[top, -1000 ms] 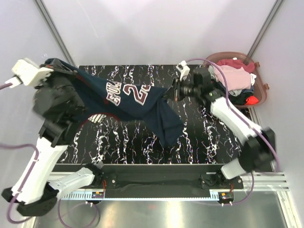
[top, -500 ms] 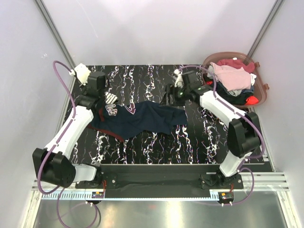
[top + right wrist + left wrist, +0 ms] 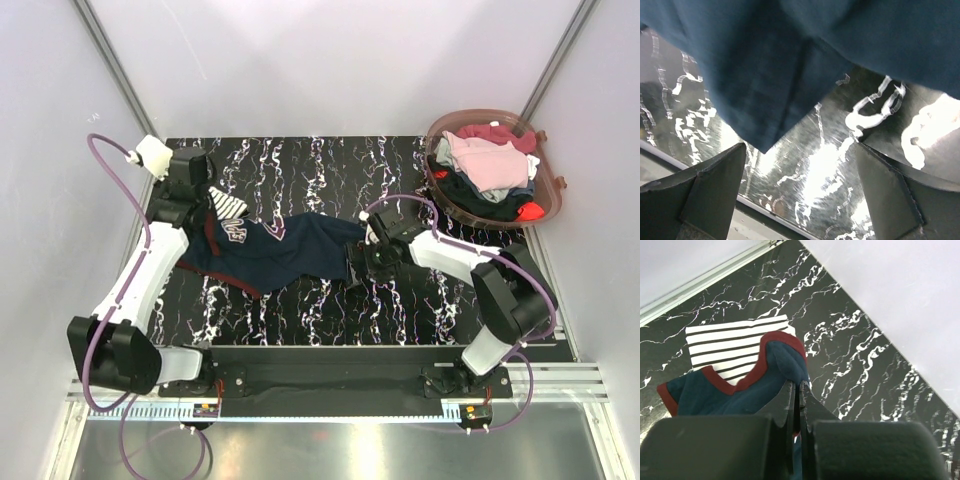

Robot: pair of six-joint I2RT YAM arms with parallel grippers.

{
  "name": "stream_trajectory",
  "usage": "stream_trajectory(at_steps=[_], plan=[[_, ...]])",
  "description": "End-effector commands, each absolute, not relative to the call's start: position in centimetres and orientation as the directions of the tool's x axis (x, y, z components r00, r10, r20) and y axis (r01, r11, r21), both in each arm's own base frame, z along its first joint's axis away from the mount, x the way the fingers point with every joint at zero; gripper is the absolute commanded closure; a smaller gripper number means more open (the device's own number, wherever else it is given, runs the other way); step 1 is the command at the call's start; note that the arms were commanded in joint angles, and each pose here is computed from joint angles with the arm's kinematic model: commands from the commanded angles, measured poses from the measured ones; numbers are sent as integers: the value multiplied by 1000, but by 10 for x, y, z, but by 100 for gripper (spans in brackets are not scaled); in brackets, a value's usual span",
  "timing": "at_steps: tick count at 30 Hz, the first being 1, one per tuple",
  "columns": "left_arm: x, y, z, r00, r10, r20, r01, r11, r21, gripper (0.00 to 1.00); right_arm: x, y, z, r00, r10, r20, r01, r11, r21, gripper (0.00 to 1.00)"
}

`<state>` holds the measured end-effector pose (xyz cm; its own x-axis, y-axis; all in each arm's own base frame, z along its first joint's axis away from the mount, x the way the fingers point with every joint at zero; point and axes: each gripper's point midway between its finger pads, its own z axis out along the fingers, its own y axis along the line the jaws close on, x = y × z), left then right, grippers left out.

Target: Fold and stack the tank tops

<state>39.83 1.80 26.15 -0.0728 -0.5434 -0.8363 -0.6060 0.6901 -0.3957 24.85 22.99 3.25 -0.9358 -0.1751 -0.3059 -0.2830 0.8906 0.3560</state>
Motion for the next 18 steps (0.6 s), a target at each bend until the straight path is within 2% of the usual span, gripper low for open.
stream_trajectory(at_steps=[1, 2, 5, 6, 8, 9, 10, 12, 13, 17, 18], plan=[[390, 28, 297, 56, -567, -822, -595, 642, -484, 100, 272, 259, 62, -881, -162, -444, -367, 826, 427, 3], [389, 28, 297, 59, -568, -821, -595, 640, -486, 100, 278, 264, 65, -872, -153, -464, -376, 818, 436, 4], [384, 31, 300, 74, -568, -820, -600, 631, -491, 100, 286, 274, 72, -861, -154, -485, -398, 798, 452, 18], [382, 32, 300, 77, -564, -822, -607, 628, -487, 100, 288, 276, 73, -860, -158, -486, -402, 796, 452, 29], [378, 35, 300, 82, -566, -821, -620, 616, -486, 100, 289, 281, 74, -859, -168, -483, -415, 781, 468, 39], [375, 38, 301, 95, -566, -819, -629, 604, -490, 100, 289, 284, 75, -860, -171, -481, -420, 773, 476, 48], [373, 38, 301, 105, -573, -813, -630, 594, -500, 100, 285, 287, 77, -864, -175, -471, -424, 759, 495, 68], [369, 37, 304, 111, -582, -806, -620, 593, -514, 100, 279, 287, 81, -872, -177, -455, -419, 750, 511, 84], [368, 37, 304, 115, -589, -800, -617, 589, -522, 100, 275, 286, 87, -872, -171, -459, -420, 744, 520, 99], [359, 32, 306, 126, -620, -774, -584, 585, -563, 100, 255, 271, 113, -874, -156, -461, -409, 749, 521, 100], [357, 30, 306, 125, -626, -770, -576, 586, -570, 100, 251, 267, 133, -857, -139, -497, -423, 740, 523, 100]])
